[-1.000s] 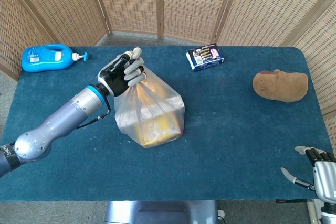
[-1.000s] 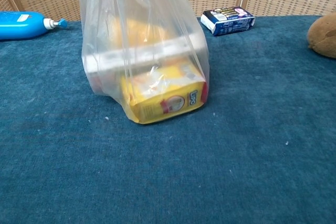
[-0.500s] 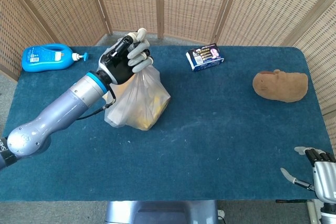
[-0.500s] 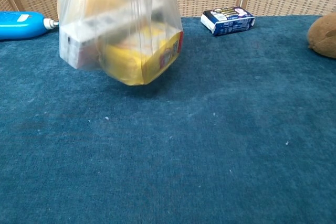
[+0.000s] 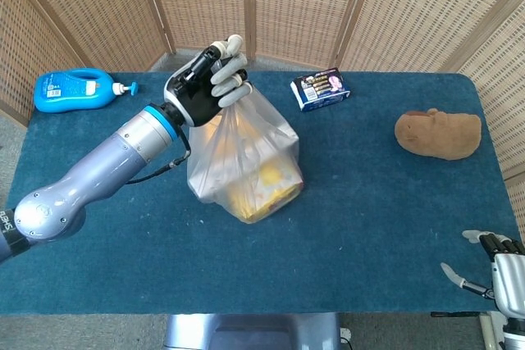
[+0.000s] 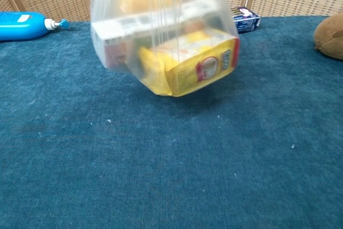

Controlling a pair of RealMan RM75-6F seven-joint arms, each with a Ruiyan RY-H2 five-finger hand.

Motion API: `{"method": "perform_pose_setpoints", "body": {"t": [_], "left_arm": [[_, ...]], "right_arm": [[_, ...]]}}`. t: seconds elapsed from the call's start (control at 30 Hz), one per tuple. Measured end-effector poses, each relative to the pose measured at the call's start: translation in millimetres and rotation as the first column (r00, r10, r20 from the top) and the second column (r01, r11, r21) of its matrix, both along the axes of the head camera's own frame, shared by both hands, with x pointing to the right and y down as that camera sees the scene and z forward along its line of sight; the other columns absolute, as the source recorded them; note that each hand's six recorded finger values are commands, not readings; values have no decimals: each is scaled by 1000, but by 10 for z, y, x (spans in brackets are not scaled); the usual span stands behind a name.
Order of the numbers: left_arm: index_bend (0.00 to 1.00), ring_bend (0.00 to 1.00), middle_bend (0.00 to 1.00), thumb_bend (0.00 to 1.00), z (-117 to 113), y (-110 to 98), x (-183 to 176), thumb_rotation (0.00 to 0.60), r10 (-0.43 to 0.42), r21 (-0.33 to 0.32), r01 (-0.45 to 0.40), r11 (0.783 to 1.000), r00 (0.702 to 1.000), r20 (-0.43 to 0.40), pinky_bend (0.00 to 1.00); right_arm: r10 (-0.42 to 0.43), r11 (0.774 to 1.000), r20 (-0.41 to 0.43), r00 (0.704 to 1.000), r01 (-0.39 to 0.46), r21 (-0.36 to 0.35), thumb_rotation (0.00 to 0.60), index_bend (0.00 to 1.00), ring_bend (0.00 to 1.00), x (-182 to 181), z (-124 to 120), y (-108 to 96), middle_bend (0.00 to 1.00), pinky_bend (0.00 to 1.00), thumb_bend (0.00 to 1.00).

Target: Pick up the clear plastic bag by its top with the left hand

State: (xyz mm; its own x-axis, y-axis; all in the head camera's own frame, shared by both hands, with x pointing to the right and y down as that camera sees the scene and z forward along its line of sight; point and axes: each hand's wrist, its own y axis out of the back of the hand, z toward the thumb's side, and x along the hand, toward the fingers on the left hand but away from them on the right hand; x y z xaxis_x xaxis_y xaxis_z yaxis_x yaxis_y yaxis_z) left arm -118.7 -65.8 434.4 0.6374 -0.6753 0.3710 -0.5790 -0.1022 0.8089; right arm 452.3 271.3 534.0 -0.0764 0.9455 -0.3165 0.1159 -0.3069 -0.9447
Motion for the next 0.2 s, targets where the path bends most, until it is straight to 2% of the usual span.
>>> {"method": "perform_pose_setpoints", "body": {"t": [0.2], "left_arm": [[853,1000,942,756,27,19,76,434,12,-11,-12,1000,1000,-5,951]], "right_arm": [[3,1000,-2,1000,-3,-1,273,339,373,11,1,4,412,321,218]]}}
